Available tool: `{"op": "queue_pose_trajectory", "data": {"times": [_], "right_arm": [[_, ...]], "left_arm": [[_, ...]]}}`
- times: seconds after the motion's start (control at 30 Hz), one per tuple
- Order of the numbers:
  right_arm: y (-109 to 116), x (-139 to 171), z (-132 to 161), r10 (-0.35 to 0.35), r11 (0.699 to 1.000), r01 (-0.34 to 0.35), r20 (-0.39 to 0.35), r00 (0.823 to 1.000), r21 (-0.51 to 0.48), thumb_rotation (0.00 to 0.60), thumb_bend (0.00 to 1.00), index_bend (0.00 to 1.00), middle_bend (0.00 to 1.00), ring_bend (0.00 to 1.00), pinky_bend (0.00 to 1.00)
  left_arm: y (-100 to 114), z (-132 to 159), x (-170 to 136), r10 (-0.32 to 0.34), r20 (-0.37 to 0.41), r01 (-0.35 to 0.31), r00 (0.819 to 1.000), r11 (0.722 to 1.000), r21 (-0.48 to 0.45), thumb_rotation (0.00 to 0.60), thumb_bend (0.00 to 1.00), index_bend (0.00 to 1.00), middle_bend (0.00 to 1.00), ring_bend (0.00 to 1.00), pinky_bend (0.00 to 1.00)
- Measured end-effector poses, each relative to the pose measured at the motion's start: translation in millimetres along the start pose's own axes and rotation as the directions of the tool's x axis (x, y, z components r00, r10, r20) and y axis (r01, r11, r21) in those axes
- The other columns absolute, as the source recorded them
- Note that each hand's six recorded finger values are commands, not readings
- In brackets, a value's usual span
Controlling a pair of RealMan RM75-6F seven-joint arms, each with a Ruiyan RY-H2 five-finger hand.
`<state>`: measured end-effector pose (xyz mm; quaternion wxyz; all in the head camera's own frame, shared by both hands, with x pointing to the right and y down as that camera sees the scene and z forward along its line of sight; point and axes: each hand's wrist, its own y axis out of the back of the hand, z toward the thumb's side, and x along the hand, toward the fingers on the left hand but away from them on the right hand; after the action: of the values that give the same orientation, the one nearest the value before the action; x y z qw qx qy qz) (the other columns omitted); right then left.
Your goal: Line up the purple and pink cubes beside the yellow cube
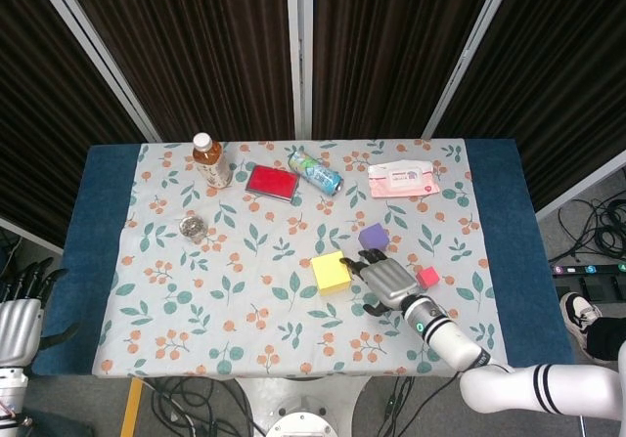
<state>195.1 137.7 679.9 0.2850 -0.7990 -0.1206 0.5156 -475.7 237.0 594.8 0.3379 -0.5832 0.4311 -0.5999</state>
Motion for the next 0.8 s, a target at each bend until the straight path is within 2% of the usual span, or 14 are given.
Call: {"op": "queue_pose_trajectory", "data": {"times": [0.17,0.3,0.53,0.8], "right_arm": [[23.5,5.9,-20.8,-0.109,0.991,0.104,0.053,0.993,0.085,0.600,0.16,0.06,0.20,0.00,0.00],[34.2,-1.9,-39.1,-0.162,0.973,0.142,0.097,0.982,0.183,0.600,0.15,0.11,0.16,0.00,0.00],[37.4,-33.1,-57.0,-0.192,0.938,0.137,0.149,0.970,0.318,0.600,0.15,0.13,0.15,0.00,0.00],[27.7,-60.0,-54.8,-0.183,0.919,0.112,0.158,0.970,0.379,0.600,0.15,0.14,0.15,0.00,0.00]], "left_arm": [[0.7,1.5,0.2,0.002,0.003,-0.002,1.000,1.000,0.001,0.600,0.03,0.25,0.18,0.09,0.13],[0.8,2.9,-0.9,0.002,0.003,-0.002,1.000,1.000,0.002,0.600,0.03,0.25,0.18,0.09,0.13],[1.7,1.6,-3.1,-0.004,-0.009,0.004,1.000,1.000,0.003,0.600,0.03,0.25,0.18,0.09,0.13],[0.9,1.3,-3.2,-0.012,-0.009,0.012,1.000,1.000,-0.005,0.600,0.03,0.25,0.18,0.09,0.13]]}}
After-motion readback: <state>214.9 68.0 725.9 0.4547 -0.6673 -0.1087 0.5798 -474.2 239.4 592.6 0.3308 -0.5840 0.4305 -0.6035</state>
